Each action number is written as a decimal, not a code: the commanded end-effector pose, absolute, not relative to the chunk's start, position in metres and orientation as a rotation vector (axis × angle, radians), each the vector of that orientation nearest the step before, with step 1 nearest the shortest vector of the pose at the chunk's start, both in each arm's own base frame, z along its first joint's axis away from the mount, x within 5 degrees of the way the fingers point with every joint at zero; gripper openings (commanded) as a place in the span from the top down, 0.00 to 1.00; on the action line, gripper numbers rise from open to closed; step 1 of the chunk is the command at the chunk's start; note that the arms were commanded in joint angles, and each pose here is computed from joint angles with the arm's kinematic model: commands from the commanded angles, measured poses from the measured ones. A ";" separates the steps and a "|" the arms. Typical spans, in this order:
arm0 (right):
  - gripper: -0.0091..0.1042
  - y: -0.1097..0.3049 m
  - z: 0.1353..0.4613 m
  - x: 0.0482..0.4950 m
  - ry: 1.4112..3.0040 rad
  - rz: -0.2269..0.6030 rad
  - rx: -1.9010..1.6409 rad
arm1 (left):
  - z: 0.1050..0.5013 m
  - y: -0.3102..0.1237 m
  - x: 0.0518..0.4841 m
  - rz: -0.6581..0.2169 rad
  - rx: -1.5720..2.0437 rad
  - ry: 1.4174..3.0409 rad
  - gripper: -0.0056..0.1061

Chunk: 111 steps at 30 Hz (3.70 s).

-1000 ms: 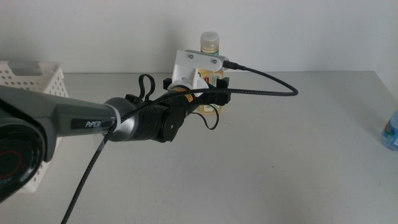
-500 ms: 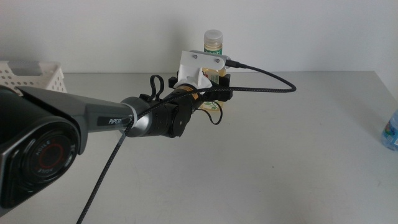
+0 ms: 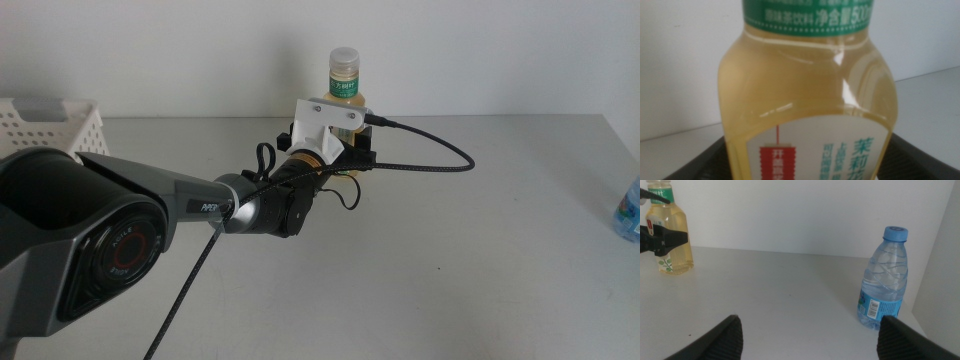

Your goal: Use arms to grab the bottles and put them into the dustbin to the left of the table.

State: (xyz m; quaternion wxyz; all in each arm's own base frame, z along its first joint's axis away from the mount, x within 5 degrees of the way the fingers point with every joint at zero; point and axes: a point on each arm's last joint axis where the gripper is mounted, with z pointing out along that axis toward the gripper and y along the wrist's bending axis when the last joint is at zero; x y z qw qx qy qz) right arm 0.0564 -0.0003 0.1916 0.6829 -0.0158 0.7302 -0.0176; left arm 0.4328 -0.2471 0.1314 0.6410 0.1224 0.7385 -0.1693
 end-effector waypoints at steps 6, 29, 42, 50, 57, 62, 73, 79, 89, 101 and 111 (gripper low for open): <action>0.09 -0.001 0.203 0.055 1.528 -0.061 -0.045 | 0.180 -0.250 0.435 -0.424 0.225 1.457 0.13; 0.09 -0.001 0.203 0.055 1.528 -0.061 -0.045 | 0.218 -0.240 0.413 -0.437 0.257 1.456 0.97; 0.09 -0.001 0.203 0.055 1.528 -0.061 -0.045 | 0.331 -0.157 0.362 -0.378 0.289 2.002 0.97; 0.09 -0.001 0.203 0.055 1.528 -0.061 -0.045 | 0.382 -0.078 0.357 -0.272 0.186 2.346 0.97; 0.09 -0.001 0.203 0.055 1.528 -0.061 -0.045 | 0.434 -0.013 0.344 -0.067 0.177 2.404 0.97; 0.09 -0.001 0.203 0.055 1.528 -0.061 -0.045 | 0.445 0.031 0.336 0.066 0.049 2.431 0.97; 0.09 -0.001 0.203 0.055 1.528 -0.062 -0.046 | 0.406 0.100 0.344 0.190 -0.102 2.630 0.97; 0.09 -0.001 0.203 0.055 1.528 -0.062 -0.046 | 0.362 0.110 0.366 0.203 -0.106 2.761 0.97; 0.09 -0.001 0.203 0.055 1.528 -0.062 -0.046 | 0.287 0.117 0.387 0.159 -0.129 2.967 0.96; 0.09 -0.001 0.203 0.055 1.528 -0.062 -0.046 | 0.272 0.113 0.394 0.039 -0.151 2.990 0.11; 0.09 -0.001 0.203 0.055 1.528 -0.062 -0.046 | 0.330 0.094 0.373 -0.010 -0.133 2.835 0.11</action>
